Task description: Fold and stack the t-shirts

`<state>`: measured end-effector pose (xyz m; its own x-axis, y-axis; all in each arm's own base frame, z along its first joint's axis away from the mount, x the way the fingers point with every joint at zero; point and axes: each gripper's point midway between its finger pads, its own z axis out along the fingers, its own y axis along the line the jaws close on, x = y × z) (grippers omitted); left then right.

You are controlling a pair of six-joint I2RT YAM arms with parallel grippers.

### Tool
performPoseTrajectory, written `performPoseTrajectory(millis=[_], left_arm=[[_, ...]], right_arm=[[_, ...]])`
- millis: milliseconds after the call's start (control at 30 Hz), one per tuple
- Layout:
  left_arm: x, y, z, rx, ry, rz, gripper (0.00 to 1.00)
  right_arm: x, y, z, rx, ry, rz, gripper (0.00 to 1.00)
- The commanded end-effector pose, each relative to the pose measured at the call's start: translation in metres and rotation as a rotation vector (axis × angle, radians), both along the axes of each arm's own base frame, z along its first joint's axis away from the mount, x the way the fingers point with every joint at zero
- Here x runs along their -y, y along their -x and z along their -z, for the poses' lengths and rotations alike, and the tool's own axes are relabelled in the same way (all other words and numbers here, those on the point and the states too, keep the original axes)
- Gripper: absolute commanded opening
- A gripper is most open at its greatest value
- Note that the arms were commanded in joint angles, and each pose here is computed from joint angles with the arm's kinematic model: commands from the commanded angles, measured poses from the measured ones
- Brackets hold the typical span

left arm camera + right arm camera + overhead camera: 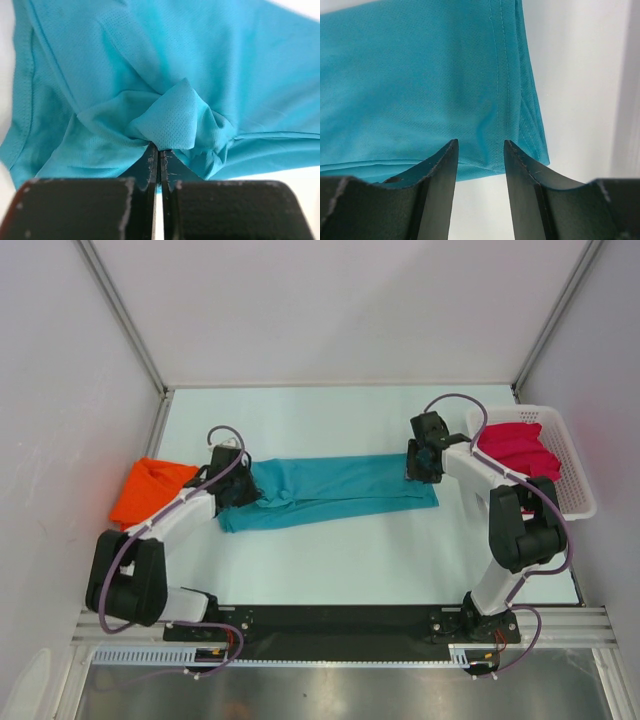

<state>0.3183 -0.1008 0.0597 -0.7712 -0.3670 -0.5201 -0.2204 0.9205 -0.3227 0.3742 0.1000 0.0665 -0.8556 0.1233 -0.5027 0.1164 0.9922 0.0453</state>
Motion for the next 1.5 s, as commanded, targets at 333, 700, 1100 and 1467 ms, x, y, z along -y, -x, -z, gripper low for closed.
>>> performPoseTrajectory(millis=[333, 700, 1100, 1467], left_arm=[[-0.010, 0.053, -0.006, 0.032, 0.053, -0.062, 0.25], [-0.017, 0.056, -0.012, 0.049, 0.029, -0.081, 0.26], [-0.008, -0.024, -0.071, 0.143, -0.029, -0.056, 0.29], [0.008, -0.083, 0.000, -0.011, -0.074, -0.015, 0.28]], right_arm=[[-0.003, 0.019, -0.002, 0.023, -0.039, -0.052, 0.46], [-0.006, 0.024, -0.006, 0.037, -0.057, -0.059, 0.46], [-0.007, -0.019, -0.032, 0.080, -0.035, -0.050, 0.46], [-0.009, -0.037, -0.020, 0.041, -0.008, -0.057, 0.46]])
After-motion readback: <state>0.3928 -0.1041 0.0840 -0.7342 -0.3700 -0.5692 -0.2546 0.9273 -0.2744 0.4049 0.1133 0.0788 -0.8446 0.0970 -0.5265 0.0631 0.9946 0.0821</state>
